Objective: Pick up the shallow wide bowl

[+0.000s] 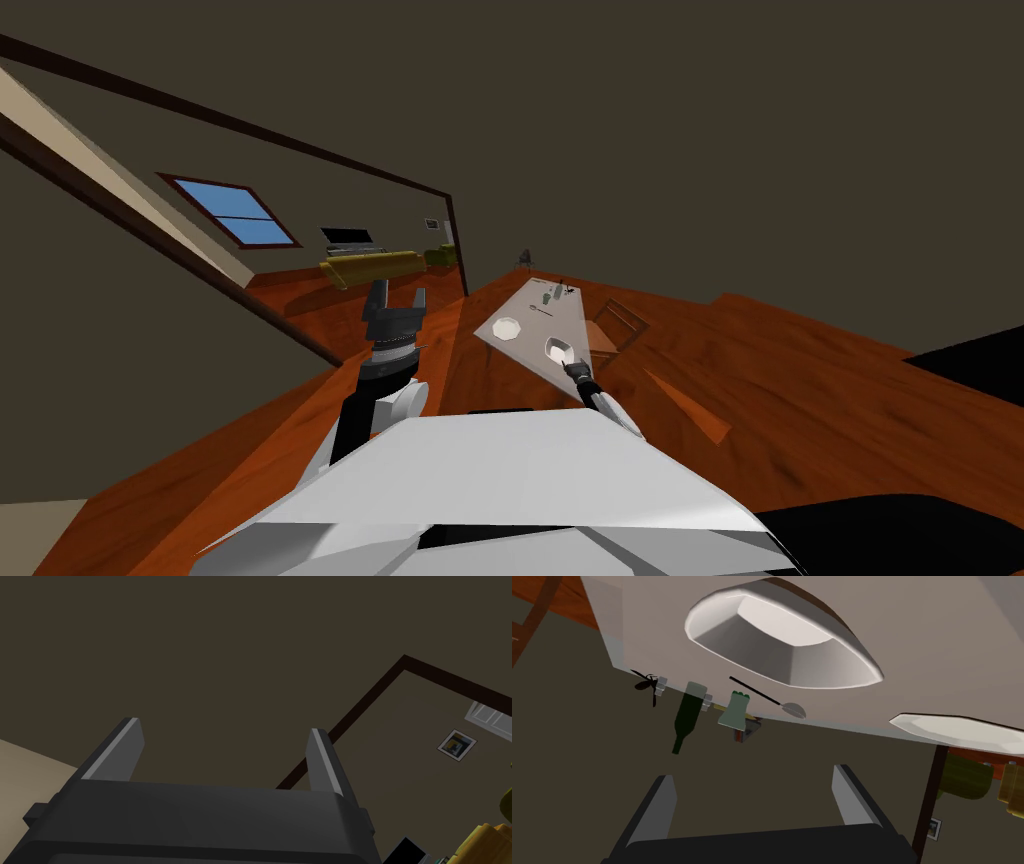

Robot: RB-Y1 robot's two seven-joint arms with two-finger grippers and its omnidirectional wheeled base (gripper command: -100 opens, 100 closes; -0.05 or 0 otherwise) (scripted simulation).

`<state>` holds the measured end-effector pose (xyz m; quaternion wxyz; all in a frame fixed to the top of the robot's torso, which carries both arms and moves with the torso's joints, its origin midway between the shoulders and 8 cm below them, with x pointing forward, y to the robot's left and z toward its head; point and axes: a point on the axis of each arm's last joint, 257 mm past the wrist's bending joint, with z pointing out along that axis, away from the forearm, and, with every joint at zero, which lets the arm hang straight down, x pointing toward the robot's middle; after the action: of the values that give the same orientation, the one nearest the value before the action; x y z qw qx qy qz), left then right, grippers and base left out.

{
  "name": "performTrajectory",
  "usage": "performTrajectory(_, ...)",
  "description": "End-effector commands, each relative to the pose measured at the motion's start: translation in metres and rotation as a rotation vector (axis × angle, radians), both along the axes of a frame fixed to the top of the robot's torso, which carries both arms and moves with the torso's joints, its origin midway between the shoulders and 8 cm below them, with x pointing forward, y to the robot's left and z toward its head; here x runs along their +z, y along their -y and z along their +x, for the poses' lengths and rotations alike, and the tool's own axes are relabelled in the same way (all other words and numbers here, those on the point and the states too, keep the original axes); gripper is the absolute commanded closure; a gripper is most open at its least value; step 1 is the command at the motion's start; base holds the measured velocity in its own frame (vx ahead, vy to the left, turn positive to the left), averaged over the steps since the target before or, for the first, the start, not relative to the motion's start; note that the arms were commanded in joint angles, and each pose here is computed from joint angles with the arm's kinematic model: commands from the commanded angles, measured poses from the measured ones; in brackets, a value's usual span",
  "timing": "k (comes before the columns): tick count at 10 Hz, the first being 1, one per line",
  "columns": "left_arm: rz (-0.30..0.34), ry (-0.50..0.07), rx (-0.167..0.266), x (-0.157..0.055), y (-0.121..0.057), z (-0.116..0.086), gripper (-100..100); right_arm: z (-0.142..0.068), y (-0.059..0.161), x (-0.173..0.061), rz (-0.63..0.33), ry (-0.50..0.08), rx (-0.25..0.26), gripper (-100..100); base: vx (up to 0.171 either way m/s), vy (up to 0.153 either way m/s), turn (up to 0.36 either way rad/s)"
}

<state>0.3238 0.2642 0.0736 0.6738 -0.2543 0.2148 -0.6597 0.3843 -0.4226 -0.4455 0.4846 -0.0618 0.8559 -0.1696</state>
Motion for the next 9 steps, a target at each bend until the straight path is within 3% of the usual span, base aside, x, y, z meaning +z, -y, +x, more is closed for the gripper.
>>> performTrajectory(1,0.000,0.000,0.000,0.000,0.000,0.000,0,-0.009,0.009,-0.012,-0.052,-0.050,0.005,-100,0.042,0.042,0.083)
performTrajectory(4,0.000,0.000,0.000,0.000,0.000,0.000,0,-0.019,0.026,-0.029,-0.190,-0.140,0.044,-100,0.038,0.039,0.113)
performTrajectory(7,0.000,0.000,0.000,0.000,0.000,0.000,0,-0.035,0.039,-0.050,-0.251,-0.216,0.057,-100,0.035,0.030,0.083)
performTrajectory(9,0.000,0.000,0.000,0.000,0.000,0.000,0,-0.047,0.054,-0.064,-0.363,-0.303,0.100,-100,0.049,0.040,0.164)
